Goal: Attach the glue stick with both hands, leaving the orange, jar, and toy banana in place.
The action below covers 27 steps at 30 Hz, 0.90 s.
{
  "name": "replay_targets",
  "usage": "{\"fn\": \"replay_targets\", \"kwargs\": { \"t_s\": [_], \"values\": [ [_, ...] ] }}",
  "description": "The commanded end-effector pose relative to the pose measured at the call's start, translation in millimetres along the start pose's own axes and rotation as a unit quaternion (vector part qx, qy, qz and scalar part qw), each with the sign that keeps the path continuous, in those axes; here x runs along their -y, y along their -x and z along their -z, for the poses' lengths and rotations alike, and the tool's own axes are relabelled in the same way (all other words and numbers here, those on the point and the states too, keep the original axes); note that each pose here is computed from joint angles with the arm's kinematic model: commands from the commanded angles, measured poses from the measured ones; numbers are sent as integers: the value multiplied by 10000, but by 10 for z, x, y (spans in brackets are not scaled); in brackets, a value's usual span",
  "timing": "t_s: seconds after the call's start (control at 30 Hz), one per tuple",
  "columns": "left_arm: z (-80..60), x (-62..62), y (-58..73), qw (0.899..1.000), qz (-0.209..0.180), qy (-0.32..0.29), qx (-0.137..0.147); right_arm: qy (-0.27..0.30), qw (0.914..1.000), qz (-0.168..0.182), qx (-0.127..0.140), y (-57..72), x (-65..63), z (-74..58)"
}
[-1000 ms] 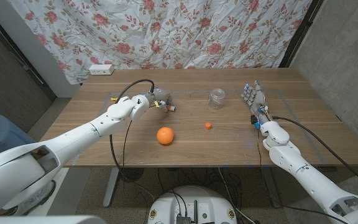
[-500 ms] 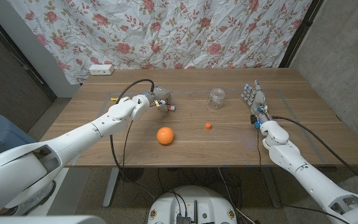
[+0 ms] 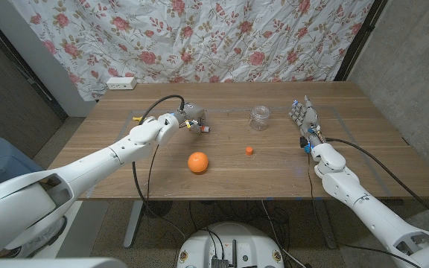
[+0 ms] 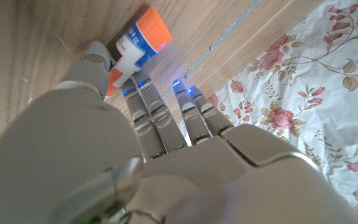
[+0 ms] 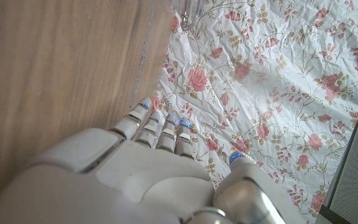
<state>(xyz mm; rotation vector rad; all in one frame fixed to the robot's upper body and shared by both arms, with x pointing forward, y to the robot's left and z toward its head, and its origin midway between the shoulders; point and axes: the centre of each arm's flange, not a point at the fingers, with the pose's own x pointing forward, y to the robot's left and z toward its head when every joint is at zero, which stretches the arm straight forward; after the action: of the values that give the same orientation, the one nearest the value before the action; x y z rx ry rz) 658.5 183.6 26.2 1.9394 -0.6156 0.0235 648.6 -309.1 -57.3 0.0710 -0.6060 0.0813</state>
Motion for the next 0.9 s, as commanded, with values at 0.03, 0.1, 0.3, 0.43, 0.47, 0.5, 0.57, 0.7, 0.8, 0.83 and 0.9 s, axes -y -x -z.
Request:
{"fn": "replay_targets", "kwargs": {
  "t_s": [0.03,0.1,0.3,0.43,0.47,0.5,0.57,0.7,0.8,0.83,0.9],
  "values": [
    [65,-125,101,9998,-175,4,-63,163,9999,-43,-17,52,21,-82],
    [75,-145,127,9998,-201,7,-63,196,9998,-62,-3,64,18,-100],
    [126,-187,187,9996,-245,108,-98,334,9993,-142,1,103,-7,-160],
    [144,-227,222,9994,-322,82,-86,381,9991,-174,34,143,-20,-186],
    [148,-238,230,9994,-330,89,-82,402,9990,-184,38,153,-25,-193],
    [151,-247,238,9993,-350,90,-77,442,9988,-195,37,165,-33,-203],
    [157,-263,254,9992,-379,85,-72,503,9985,-224,32,183,-46,-219],
    [175,-281,284,9988,-449,176,-86,642,9975,-280,19,224,-72,-256],
    [182,-299,303,9985,-496,205,-70,814,9962,-319,4,256,-93,-289],
    [184,-307,313,9984,-518,215,-64,882,9955,-338,-9,267,-100,-301],
    [190,-319,328,9980,-571,258,-56,982,9945,-361,-9,288,-108,-322]
  ]
}}
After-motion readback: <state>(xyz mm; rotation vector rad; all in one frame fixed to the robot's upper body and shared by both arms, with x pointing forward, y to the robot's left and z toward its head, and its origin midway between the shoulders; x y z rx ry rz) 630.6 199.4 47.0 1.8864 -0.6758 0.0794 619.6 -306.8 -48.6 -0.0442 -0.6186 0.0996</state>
